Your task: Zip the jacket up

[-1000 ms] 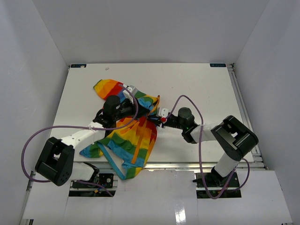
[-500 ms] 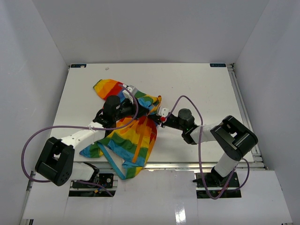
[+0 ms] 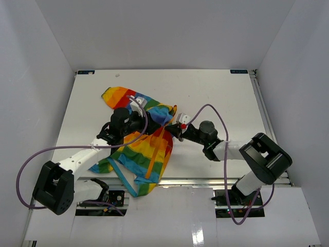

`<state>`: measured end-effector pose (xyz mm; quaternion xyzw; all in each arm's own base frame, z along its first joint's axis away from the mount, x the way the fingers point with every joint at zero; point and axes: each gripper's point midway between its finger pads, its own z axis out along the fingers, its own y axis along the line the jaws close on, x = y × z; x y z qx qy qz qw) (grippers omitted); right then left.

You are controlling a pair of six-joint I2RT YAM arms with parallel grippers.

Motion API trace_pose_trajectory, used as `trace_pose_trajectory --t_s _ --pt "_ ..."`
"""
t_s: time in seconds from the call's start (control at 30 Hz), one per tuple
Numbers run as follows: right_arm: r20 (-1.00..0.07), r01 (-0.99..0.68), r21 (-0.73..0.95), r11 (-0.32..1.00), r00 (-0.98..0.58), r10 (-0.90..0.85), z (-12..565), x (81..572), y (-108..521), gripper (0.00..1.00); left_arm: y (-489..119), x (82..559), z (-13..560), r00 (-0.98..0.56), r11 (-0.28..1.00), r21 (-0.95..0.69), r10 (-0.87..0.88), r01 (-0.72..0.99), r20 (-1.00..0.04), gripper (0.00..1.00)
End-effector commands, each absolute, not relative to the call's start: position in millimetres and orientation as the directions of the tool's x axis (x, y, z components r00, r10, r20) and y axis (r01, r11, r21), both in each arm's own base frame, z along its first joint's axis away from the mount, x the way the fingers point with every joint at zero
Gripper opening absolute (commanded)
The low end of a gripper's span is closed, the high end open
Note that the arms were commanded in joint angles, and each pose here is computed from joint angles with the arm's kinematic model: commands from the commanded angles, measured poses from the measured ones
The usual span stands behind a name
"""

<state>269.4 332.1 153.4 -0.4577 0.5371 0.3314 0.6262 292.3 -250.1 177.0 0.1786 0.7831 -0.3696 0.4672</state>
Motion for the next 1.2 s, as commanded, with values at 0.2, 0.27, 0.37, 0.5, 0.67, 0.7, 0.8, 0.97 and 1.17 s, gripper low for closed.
trace_pose_trajectory --t_s 0.2,0.27,0.37,0.5,0.67,0.7,0.8,0.97,1.17 --pt "-0.998 -0.885 -0.055 0.462 0.068 0.012 188.0 282.2 331.6 0.08 -273.0 251.5 161.1 -0.559 0.485 -0.479 0.025 0.732 -0.829 0.64" --pt "-0.999 -0.884 -0.021 0.468 0.037 0.024 190.1 282.2 332.2 0.08 -275.1 247.8 153.2 -0.572 0.481 -0.486 0.039 0.729 -0.819 0.64" --pt "-0.999 -0.882 0.017 0.471 0.000 0.036 194.1 279.0 333.4 0.08 -281.3 239.7 145.7 -0.581 0.458 -0.496 0.056 0.737 -0.812 0.59" --pt "-0.999 -0.878 0.016 0.478 0.006 0.044 203.4 273.5 331.7 0.08 -285.1 234.3 142.6 -0.588 0.435 -0.508 0.064 0.743 -0.806 0.04" --pt "-0.998 -0.823 -0.058 0.565 0.056 -0.021 206.1 285.7 314.9 0.08 -279.2 230.0 144.8 -0.581 0.450 -0.496 0.064 0.742 -0.811 0.00" --pt "-0.996 -0.817 -0.087 0.570 0.081 -0.036 207.8 287.0 312.6 0.08 -277.9 228.9 145.8 -0.577 0.452 -0.492 0.064 0.744 -0.814 0.00" --pt "-0.990 -0.817 -0.139 0.560 0.117 -0.076 211.2 292.3 313.3 0.08 -274.9 225.1 142.7 -0.582 0.457 -0.493 0.069 0.740 -0.810 0.00" --pt "-0.967 -0.841 -0.255 0.478 0.209 -0.149 207.6 296.2 314.8 0.08 -271.7 217.8 136.7 -0.592 0.457 -0.497 0.084 0.738 -0.802 0.00" --pt "-0.948 -0.856 -0.316 0.410 0.272 -0.165 213.6 304.0 309.4 0.08 -269.3 218.0 132.6 -0.591 0.485 -0.481 0.097 0.730 -0.800 0.00"
